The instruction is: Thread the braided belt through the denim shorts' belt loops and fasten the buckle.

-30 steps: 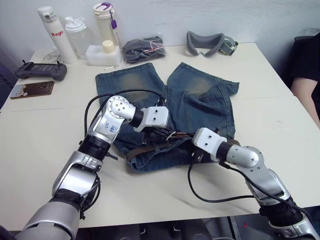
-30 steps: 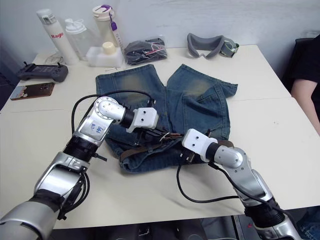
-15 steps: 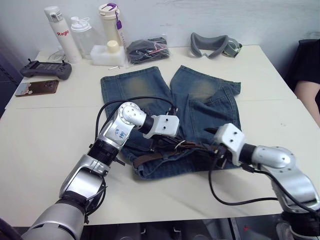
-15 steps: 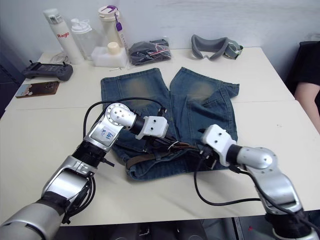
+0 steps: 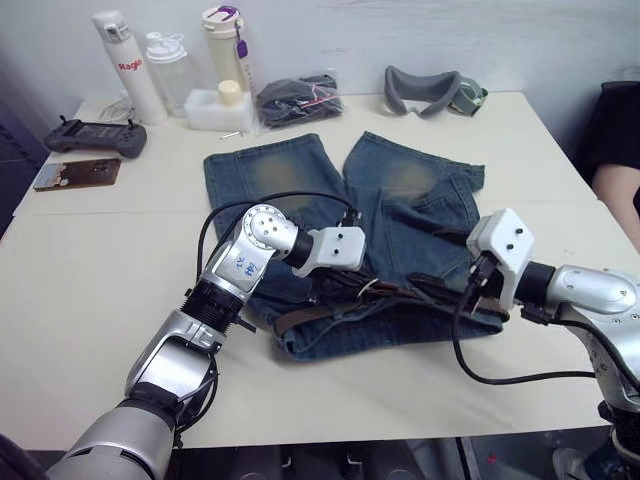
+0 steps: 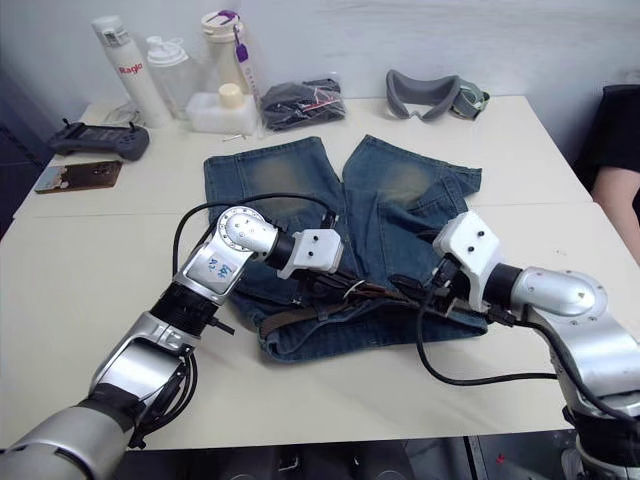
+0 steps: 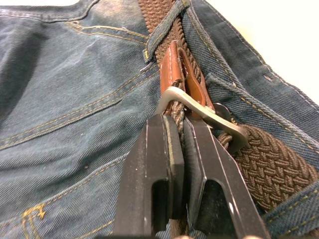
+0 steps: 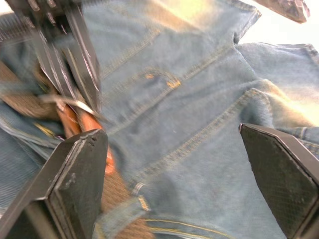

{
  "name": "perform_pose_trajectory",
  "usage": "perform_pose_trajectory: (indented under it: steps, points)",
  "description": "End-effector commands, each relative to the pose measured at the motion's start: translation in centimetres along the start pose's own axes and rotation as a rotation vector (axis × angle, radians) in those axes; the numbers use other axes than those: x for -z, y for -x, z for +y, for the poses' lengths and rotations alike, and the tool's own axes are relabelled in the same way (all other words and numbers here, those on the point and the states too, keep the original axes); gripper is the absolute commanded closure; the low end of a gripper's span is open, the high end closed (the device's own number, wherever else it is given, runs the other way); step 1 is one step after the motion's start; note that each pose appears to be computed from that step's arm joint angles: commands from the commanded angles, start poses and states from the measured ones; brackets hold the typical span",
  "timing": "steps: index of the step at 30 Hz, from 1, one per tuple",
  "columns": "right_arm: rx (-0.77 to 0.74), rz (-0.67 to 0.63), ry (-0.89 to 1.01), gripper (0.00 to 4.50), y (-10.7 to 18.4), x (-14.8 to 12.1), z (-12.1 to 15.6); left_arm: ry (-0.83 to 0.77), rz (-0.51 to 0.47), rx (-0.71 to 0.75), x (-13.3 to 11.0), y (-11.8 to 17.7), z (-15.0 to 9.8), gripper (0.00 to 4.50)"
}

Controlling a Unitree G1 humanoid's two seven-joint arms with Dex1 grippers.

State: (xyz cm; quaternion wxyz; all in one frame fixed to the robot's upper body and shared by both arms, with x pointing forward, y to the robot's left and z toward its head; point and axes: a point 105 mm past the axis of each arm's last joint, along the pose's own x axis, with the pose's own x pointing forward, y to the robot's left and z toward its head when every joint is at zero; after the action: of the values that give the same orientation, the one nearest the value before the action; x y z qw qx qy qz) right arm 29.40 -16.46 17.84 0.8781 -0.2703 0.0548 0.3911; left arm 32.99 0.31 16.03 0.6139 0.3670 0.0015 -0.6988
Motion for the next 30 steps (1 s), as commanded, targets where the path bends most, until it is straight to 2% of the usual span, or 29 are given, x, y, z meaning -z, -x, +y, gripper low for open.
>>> perform_pose_trajectory:
  steps: [1,10,15,22,30]
  points:
    - [-0.007,0.013,0.105,0.04,-0.8,0.5,0.5,-0.037,-0.061,-0.022,-1.8,0.0,0.2,4.50]
    - [-0.062,0.000,0.167,0.04,-2.2,1.5,2.6,-0.037,-0.059,-0.021,-1.9,-0.2,0.2,4.50]
    - [-0.104,0.061,0.226,0.04,-1.6,2.8,3.3,-0.039,-0.060,-0.018,-2.0,-0.4,0.1,4.50]
    - [-0.091,0.056,0.251,0.04,-0.7,2.3,2.4,-0.037,-0.062,-0.011,-2.1,-0.5,-0.1,4.50]
    - [-0.086,-0.013,0.230,0.04,-1.9,1.0,2.8,-0.038,-0.063,-0.006,-2.1,-0.6,-0.2,4.50]
